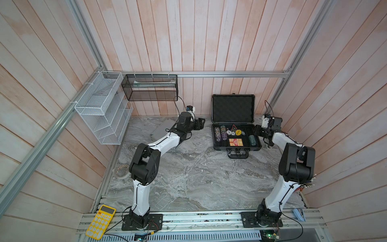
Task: Open the poker set cases
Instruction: Move the poker set case to the corner of the board, then adjust the poker set case at the center of the board.
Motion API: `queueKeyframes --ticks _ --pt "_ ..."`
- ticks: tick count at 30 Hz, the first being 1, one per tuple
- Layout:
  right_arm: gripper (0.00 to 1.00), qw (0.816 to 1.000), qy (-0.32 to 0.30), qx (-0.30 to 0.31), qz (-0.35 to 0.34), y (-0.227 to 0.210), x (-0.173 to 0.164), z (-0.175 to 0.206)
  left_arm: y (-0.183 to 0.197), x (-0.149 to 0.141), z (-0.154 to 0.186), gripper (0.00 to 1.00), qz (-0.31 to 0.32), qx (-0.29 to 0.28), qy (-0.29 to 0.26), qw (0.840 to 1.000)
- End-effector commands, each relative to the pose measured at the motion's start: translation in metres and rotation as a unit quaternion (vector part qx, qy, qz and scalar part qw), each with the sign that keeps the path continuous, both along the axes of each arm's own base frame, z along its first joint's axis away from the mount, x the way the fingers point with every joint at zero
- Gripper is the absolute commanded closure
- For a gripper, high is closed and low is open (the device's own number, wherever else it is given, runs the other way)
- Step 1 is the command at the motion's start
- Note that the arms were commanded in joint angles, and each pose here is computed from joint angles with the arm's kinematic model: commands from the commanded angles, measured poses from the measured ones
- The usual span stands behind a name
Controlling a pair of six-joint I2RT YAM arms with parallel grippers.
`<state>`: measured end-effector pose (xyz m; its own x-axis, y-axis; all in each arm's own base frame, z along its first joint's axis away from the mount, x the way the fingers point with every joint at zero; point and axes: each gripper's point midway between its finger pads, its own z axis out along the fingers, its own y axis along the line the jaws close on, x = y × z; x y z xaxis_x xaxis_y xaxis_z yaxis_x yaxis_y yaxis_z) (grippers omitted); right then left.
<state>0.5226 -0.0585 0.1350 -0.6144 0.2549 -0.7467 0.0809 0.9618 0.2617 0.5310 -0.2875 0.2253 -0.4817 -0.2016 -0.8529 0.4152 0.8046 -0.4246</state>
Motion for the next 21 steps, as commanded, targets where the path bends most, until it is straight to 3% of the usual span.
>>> queueKeyframes --ticks 1,10,15,21 --pt "0.5 0.998 -0.056 0.007 -0.008 0.018 -0.001 0.042 0.05 0.001 -0.011 0.26 0.039 0.054 -0.001 0.998" --pt "0.51 0.996 -0.069 0.048 0.024 0.101 -0.052 0.045 0.189 -0.021 -0.032 0.21 0.15 0.078 0.031 0.985" --pt "0.51 0.99 -0.07 0.112 0.042 0.151 -0.082 0.034 0.234 -0.028 -0.047 0.18 0.19 0.088 0.048 0.977" --pt "0.52 0.983 -0.05 0.16 0.072 0.205 -0.099 0.014 0.267 -0.015 -0.057 0.16 0.21 0.087 0.061 0.972"
